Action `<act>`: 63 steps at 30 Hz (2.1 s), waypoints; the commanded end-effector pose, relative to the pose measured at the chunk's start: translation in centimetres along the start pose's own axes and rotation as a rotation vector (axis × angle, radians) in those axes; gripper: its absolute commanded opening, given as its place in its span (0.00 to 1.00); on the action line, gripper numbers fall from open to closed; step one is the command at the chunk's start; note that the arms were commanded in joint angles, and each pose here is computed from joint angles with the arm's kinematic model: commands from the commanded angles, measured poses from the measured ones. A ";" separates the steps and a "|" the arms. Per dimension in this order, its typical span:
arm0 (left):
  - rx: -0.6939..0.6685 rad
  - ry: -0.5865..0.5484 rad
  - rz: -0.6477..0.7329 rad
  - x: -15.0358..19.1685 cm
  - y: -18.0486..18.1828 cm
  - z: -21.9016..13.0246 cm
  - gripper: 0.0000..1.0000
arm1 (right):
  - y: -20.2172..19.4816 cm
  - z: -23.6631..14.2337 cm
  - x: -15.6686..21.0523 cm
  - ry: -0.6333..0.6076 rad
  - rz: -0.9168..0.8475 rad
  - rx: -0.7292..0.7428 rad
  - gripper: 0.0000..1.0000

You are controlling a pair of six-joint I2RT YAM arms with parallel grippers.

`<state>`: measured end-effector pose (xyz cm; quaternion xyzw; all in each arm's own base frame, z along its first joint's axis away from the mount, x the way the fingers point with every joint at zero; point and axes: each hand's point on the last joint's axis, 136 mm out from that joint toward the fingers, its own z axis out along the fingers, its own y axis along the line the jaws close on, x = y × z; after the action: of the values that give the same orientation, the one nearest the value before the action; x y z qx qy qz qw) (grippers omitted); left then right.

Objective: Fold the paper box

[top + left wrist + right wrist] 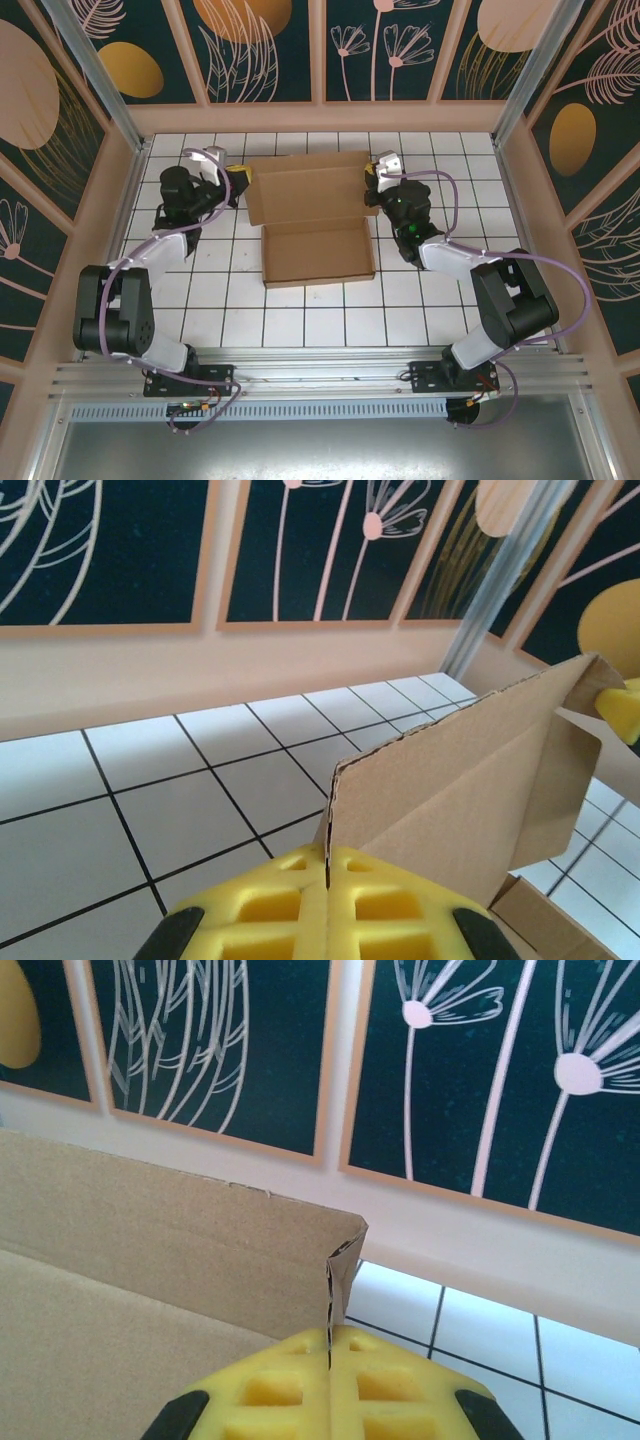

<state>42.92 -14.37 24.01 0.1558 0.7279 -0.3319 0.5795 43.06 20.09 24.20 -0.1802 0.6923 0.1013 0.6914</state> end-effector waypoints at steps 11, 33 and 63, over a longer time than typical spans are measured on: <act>-0.177 -0.080 -0.013 -0.3 -3.2 1.8 0.05 | 3.4 0.3 -2.3 -0.068 0.016 -0.050 0.07; -0.198 -0.055 -0.018 1.6 -5.2 3.1 0.30 | 3.9 0.2 -2.2 -0.054 0.033 -0.043 0.07; -0.189 -0.005 -0.225 5.0 -7.1 -4.0 0.20 | 1.8 -4.5 -9.9 -0.105 0.052 -0.104 0.54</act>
<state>35.09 -17.27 24.30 0.0364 0.7424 -0.2959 0.6000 37.73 20.29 32.72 -0.1999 0.6285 0.1394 0.7386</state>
